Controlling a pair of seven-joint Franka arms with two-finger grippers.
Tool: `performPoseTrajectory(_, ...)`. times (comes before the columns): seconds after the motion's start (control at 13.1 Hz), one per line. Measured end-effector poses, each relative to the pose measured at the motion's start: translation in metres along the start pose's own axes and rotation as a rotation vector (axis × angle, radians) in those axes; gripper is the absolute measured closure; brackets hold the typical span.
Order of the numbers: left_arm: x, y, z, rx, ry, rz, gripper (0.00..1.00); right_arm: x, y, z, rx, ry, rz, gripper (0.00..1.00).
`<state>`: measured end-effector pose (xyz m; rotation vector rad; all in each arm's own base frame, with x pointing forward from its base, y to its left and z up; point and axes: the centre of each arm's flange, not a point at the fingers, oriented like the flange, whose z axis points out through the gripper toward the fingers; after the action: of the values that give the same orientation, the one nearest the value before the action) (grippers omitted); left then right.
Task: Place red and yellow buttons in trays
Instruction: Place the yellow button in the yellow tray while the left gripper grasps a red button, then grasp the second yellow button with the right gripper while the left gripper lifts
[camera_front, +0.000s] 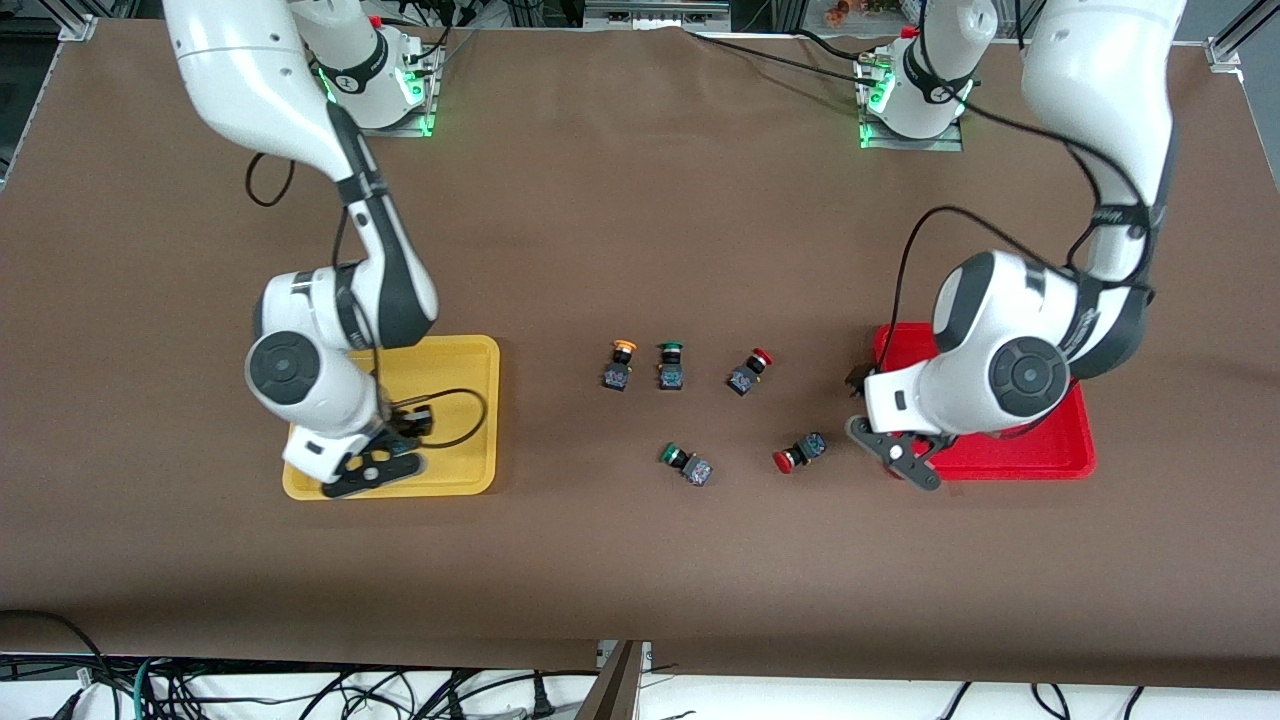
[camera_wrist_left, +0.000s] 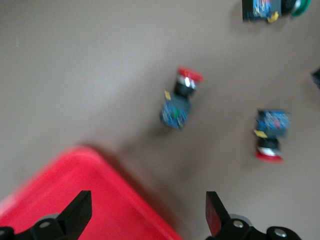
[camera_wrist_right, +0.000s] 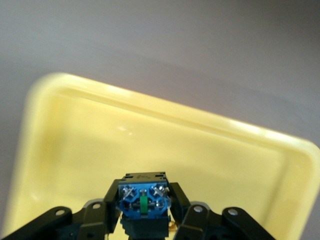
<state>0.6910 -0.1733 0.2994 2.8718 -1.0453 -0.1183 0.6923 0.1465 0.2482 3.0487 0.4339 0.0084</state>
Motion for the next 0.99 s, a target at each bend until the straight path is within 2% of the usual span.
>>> performPoseTrajectory(0.15,0.009,-0.01,0.029,-0.03,0.036,0.027,0.0,-0.014,0.036,0.033,0.016,-0.024,0.061,0.28)
performPoseTrajectory(0.23,0.014,-0.009,0.04,-0.037,0.051,0.036,0.0,-0.016,0.037,0.032,0.042,-0.047,0.087,0.19)
performPoseTrajectory(0.31,0.021,-0.006,0.048,-0.026,0.076,0.047,0.0,-0.016,0.031,0.023,0.087,-0.072,0.123,0.08)
performPoseTrajectory(0.38,0.026,-0.001,0.056,-0.018,0.093,0.056,0.0,-0.013,0.02,0.009,0.142,-0.081,0.167,0.01)
performPoseTrajectory(0.54,0.032,0.006,0.078,-0.018,0.097,0.071,0.0,-0.002,-0.019,-0.021,0.236,-0.089,0.299,0.01)
performPoseTrajectory(0.61,0.035,0.011,0.09,-0.022,0.096,0.082,0.0,0.003,-0.056,-0.027,0.253,-0.096,0.366,0.01)
performPoseTrajectory(0.92,0.042,0.031,0.119,-0.037,0.074,0.109,0.0,-0.001,-0.235,0.0,0.242,-0.046,0.571,0.01)
performPoseTrajectory(0.99,0.043,0.033,0.121,-0.038,0.072,0.111,0.07,-0.007,-0.264,0.015,0.237,-0.035,0.603,0.01)
